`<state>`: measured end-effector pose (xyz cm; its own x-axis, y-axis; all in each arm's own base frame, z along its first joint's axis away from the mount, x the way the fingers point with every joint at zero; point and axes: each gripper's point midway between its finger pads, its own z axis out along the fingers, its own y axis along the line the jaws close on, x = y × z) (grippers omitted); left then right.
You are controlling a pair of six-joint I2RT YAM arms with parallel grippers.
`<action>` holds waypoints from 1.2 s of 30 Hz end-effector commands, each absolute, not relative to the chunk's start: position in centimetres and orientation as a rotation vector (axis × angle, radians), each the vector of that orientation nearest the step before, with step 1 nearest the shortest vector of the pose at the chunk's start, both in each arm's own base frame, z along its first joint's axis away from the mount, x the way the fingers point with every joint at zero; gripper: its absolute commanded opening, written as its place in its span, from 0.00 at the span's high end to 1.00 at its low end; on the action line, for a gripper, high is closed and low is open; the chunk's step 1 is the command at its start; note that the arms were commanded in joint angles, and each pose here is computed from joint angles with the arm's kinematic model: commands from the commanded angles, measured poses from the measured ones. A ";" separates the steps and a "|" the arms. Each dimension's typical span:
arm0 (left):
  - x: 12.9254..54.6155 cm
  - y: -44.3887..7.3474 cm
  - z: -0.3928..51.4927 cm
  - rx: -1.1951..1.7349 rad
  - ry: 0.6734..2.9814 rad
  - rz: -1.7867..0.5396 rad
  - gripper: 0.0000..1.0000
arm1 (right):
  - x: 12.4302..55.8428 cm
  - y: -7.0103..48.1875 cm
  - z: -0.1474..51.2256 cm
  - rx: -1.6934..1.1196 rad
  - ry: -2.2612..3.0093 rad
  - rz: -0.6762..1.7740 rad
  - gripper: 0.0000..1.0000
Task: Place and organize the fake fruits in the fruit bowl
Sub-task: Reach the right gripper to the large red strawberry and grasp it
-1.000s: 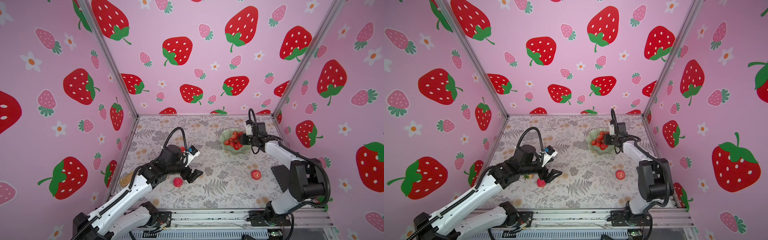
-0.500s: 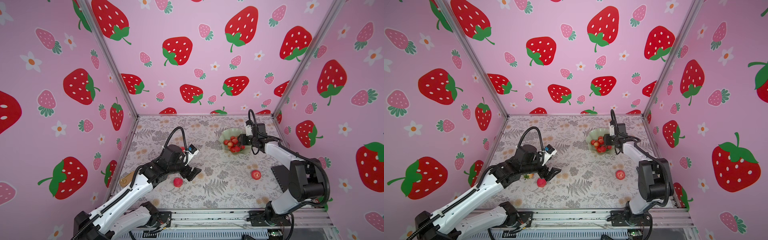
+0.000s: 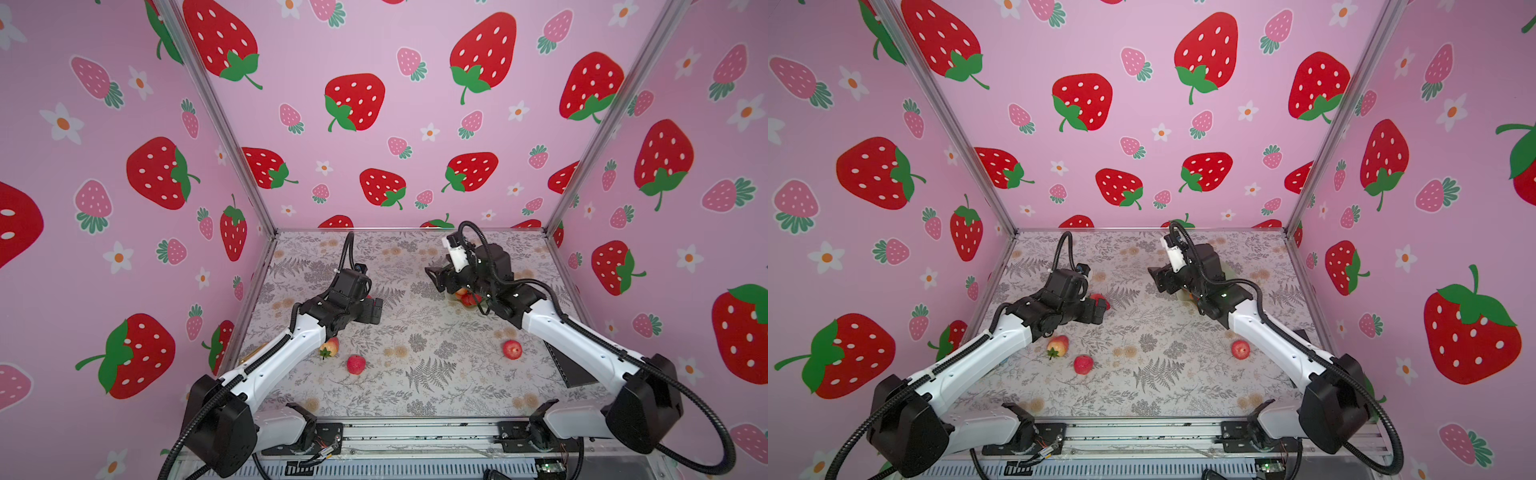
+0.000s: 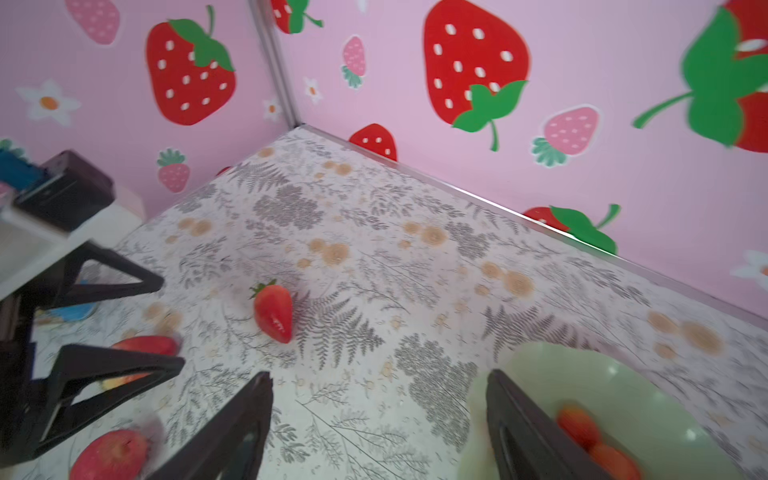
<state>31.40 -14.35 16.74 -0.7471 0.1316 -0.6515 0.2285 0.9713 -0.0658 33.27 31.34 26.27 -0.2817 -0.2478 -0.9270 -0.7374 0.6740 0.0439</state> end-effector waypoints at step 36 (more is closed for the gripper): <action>22.0 -9.4 25.0 0.119 2.159 -0.425 0.01 | 34.6 52.4 6.4 -1.344 1.815 0.783 0.13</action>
<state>21.89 -9.45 24.60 -0.6029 -0.0511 -0.7962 0.2435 0.9385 -0.2446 33.70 51.83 6.24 -0.1990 -0.5251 -0.8274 -0.9655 0.2497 0.0737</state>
